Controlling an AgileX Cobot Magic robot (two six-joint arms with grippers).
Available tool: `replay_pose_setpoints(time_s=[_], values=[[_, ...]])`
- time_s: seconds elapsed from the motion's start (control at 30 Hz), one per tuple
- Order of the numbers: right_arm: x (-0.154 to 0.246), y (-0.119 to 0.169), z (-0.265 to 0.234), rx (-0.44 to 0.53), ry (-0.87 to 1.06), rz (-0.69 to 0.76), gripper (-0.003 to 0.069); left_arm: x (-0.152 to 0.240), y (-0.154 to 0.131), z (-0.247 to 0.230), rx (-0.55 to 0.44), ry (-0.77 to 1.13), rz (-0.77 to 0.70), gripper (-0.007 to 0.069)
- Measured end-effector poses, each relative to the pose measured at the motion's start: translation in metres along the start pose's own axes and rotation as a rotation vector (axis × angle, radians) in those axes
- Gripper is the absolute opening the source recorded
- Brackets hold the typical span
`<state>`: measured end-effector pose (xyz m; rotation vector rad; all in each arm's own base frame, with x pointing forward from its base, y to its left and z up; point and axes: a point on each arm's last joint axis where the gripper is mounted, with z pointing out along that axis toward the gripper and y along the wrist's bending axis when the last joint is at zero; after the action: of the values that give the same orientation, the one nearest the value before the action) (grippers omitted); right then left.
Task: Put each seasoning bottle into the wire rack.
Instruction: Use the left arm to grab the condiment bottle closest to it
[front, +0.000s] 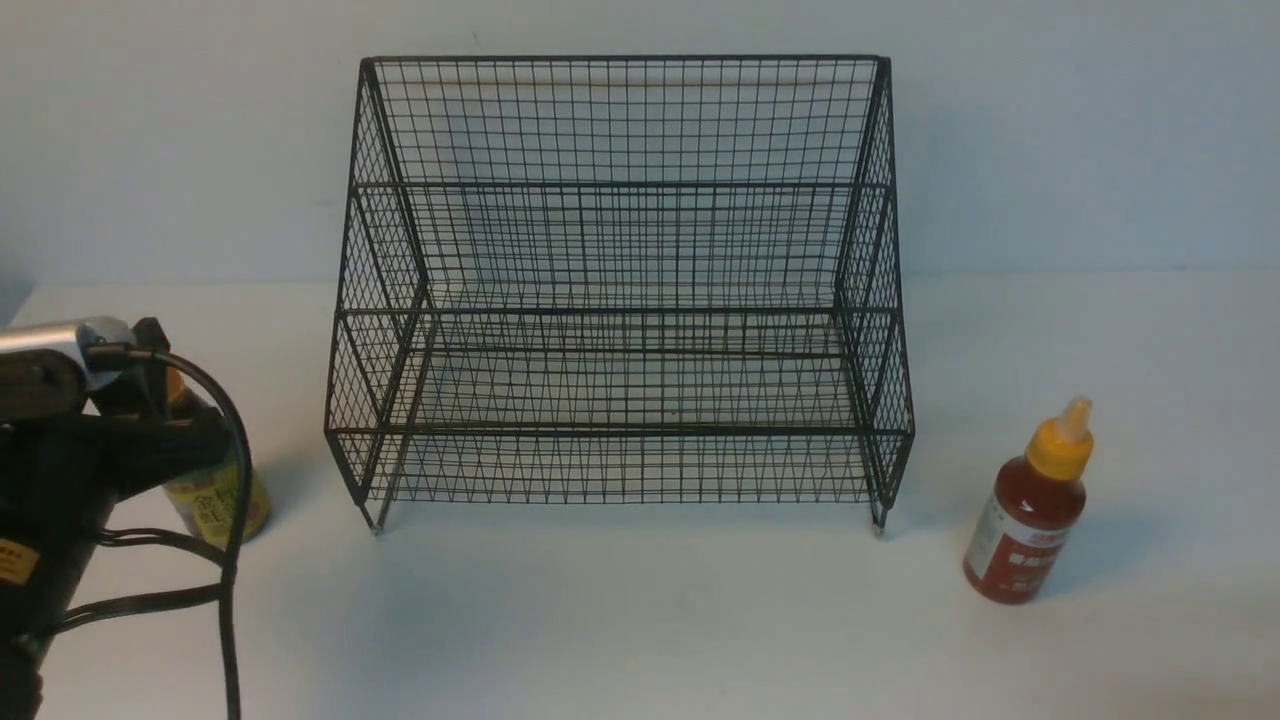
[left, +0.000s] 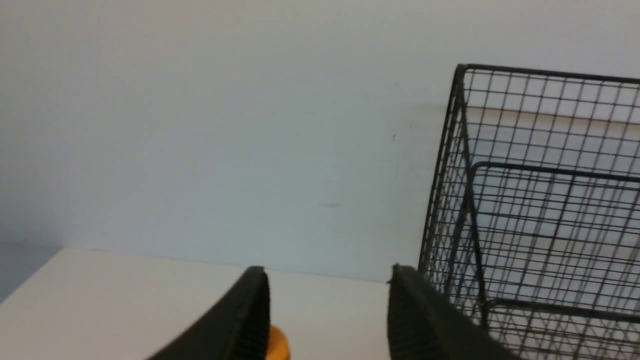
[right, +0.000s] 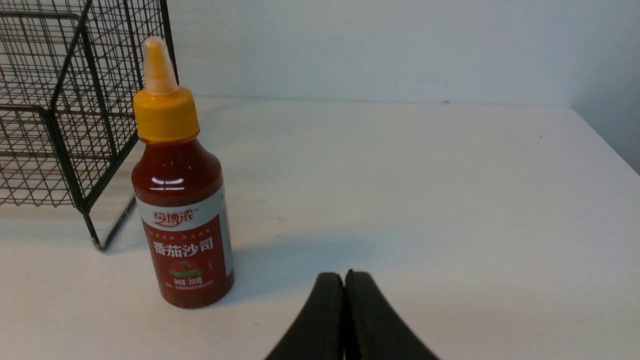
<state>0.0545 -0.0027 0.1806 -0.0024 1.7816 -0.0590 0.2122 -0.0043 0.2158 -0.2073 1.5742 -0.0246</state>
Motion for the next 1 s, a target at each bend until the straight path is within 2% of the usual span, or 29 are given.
replay_pose_setpoints(time_s=[0.07,0.23,0.87,0.93,1.0], values=[[0.0,0.0,0.0,0.0,0.0,0.0,-0.0015,0.007,0.008,0.003,-0.072,0.026,-0.025,0.0406],[0.0,0.0,0.0,0.0,0.0,0.0,-0.0015,0.013,0.012,0.012,-0.129,0.016,-0.029,0.0459],[0.0,0.0,0.0,0.0,0.0,0.0,-0.0015,0.031,0.017,0.065,-0.214,0.061,-0.016,0.0458],[0.0,0.0,0.0,0.0,0.0,0.0,-0.0015,0.032,0.017,0.067,-0.208,0.06,-0.017,0.0443],[0.0,0.0,0.0,0.0,0.0,0.0,-0.0015,0.032,0.014,0.068,-0.185,0.061,-0.007,0.038]])
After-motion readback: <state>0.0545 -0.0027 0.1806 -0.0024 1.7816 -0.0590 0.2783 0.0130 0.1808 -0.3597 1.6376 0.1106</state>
